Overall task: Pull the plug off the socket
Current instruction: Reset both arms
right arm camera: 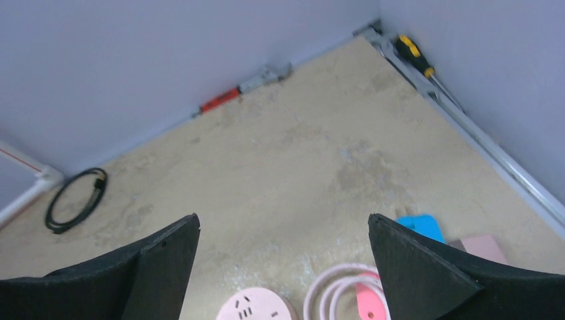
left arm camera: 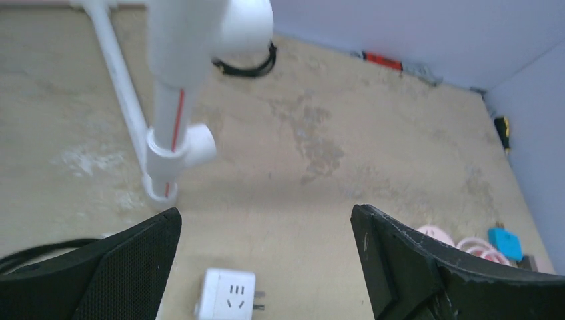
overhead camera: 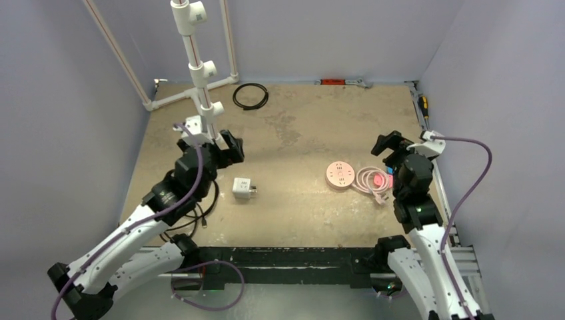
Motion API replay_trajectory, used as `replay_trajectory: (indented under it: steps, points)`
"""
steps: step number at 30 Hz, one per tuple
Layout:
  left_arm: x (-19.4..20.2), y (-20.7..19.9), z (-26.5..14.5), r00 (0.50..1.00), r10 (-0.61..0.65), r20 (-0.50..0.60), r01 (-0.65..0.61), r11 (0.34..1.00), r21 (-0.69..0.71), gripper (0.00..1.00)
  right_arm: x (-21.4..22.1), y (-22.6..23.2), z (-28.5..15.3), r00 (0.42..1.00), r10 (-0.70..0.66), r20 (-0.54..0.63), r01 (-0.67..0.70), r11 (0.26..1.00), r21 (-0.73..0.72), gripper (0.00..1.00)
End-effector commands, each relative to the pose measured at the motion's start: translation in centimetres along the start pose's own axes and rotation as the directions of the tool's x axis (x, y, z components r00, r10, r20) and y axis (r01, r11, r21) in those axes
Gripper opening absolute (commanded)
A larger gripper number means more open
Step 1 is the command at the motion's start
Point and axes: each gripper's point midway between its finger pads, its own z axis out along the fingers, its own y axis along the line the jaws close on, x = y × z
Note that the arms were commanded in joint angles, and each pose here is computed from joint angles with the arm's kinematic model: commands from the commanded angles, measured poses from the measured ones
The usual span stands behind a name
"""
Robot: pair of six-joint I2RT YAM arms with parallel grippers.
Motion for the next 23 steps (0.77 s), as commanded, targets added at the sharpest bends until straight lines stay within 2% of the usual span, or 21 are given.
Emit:
replay_trajectory:
  steps: [1,4,7,23]
  points:
    - [-5.5,3.4,-2.7,0.976,0.202,0.076,-0.186,0.967,-0.171,0.99,-2.6,2.1,-1.7,0.991,-0.057,0.125,0.077,0.983,-0.167,0.99]
    - [-7.3,4.8,-3.5,0.953,0.27,0.139,-0.234,0.944,-0.231,0.99,-3.0,2.8,-2.6,0.983,-0.049,0.178,0.09,0.968,-0.234,0.99]
    - [-7.4,6.4,-4.1,0.931,0.323,0.172,-0.269,0.922,-0.28,0.99,-3.7,3.0,-3.6,0.976,-0.035,0.216,0.093,0.96,-0.265,0.99]
    - [-6.8,7.6,-4.5,0.937,0.305,0.17,-0.244,0.921,-0.304,0.99,-3.4,3.0,-3.3,0.98,-0.037,0.197,0.088,0.962,-0.257,0.99]
